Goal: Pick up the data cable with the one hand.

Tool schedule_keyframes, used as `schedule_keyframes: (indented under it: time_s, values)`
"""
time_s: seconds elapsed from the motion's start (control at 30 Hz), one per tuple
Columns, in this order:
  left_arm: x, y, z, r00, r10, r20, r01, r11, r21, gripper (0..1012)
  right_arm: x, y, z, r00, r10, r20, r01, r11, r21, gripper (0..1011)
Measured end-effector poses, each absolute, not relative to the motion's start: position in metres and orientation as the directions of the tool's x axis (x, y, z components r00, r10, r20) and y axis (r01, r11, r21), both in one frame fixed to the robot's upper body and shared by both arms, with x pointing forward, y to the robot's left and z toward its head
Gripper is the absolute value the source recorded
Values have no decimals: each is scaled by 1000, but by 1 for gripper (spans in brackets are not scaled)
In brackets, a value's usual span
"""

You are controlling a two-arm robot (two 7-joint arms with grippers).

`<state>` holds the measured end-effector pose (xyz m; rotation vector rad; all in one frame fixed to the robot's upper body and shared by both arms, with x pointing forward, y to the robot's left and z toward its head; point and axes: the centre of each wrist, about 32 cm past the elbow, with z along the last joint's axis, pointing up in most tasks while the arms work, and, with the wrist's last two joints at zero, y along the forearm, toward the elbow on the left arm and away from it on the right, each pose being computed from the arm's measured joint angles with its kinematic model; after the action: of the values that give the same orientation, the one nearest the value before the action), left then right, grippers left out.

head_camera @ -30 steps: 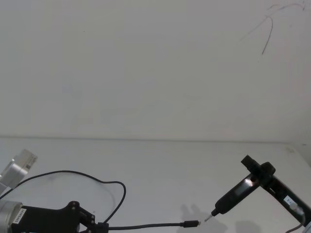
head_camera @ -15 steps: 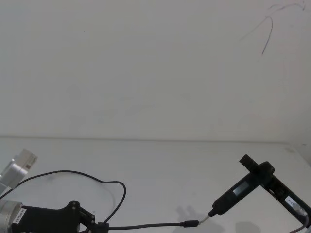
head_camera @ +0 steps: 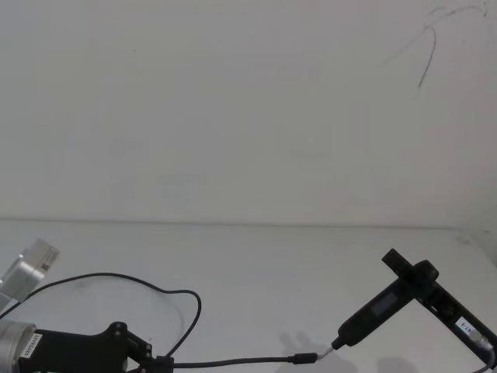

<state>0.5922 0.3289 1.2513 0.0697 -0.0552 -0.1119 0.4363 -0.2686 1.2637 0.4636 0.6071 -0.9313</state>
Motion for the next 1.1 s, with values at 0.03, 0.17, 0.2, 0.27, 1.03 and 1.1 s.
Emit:
schedule_keyframes:
  time_s: [0.03,0.17,0.2,0.27,1.03,1.1]
  values:
    - [592,329,1251,992,-114,51,110,991,72,48,436,-269,1264,454,-598,-661,847,521,110,251]
    - [592,329,1251,992,-114,51,110,991,72,48,437,-269,1262,455,-600,-658,847,518,114,251]
    - [592,329,1251,992,-113,51,110,991,72,48,437,-269,1262,456,-602,-655,848,517,114,251]
    - [592,329,1251,992,-114,51,110,991,73,48,438,-269,1261,456,-606,-652,849,515,115,251]
    - [592,329,1251,992,-113,51,110,991,73,48,444,-267,1253,454,-624,-635,857,500,121,251]
    - [592,329,1251,992,-114,51,110,991,72,48,445,-267,1253,454,-622,-638,857,501,123,251]
